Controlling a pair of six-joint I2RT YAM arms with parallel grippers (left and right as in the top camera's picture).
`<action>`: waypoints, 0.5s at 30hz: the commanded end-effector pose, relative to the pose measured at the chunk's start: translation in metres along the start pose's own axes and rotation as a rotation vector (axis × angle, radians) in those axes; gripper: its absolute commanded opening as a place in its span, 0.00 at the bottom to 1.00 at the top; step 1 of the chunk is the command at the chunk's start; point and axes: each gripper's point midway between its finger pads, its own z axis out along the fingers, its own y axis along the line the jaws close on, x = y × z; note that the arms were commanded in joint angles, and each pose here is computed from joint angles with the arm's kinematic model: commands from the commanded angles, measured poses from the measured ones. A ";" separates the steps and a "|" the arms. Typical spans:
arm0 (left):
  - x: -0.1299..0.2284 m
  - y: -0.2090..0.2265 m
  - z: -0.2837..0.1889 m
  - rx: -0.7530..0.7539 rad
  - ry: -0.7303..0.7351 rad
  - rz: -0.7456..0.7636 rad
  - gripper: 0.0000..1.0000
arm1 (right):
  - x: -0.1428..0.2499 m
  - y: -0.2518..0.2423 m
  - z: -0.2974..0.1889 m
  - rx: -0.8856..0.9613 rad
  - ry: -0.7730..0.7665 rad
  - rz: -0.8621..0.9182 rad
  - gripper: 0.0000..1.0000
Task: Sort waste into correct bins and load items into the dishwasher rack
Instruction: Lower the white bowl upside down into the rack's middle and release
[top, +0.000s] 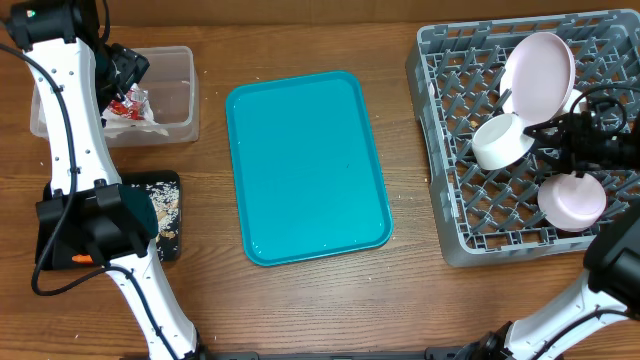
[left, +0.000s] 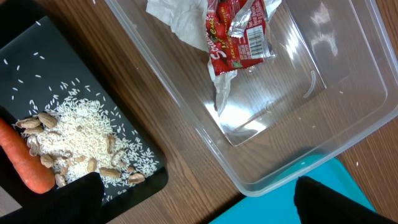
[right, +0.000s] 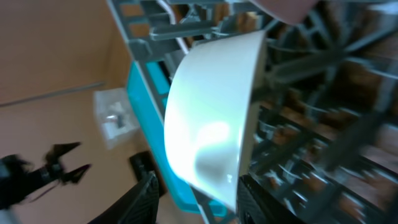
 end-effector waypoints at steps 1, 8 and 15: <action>-0.002 -0.001 -0.004 -0.001 -0.020 -0.010 1.00 | -0.002 0.019 -0.051 0.233 -0.166 0.005 0.46; -0.002 -0.001 -0.004 -0.001 -0.020 -0.010 1.00 | 0.017 0.044 -0.094 0.479 -0.354 -0.022 0.52; -0.002 -0.001 -0.004 -0.001 -0.020 -0.010 1.00 | 0.017 0.057 -0.057 0.658 -0.342 -0.146 0.44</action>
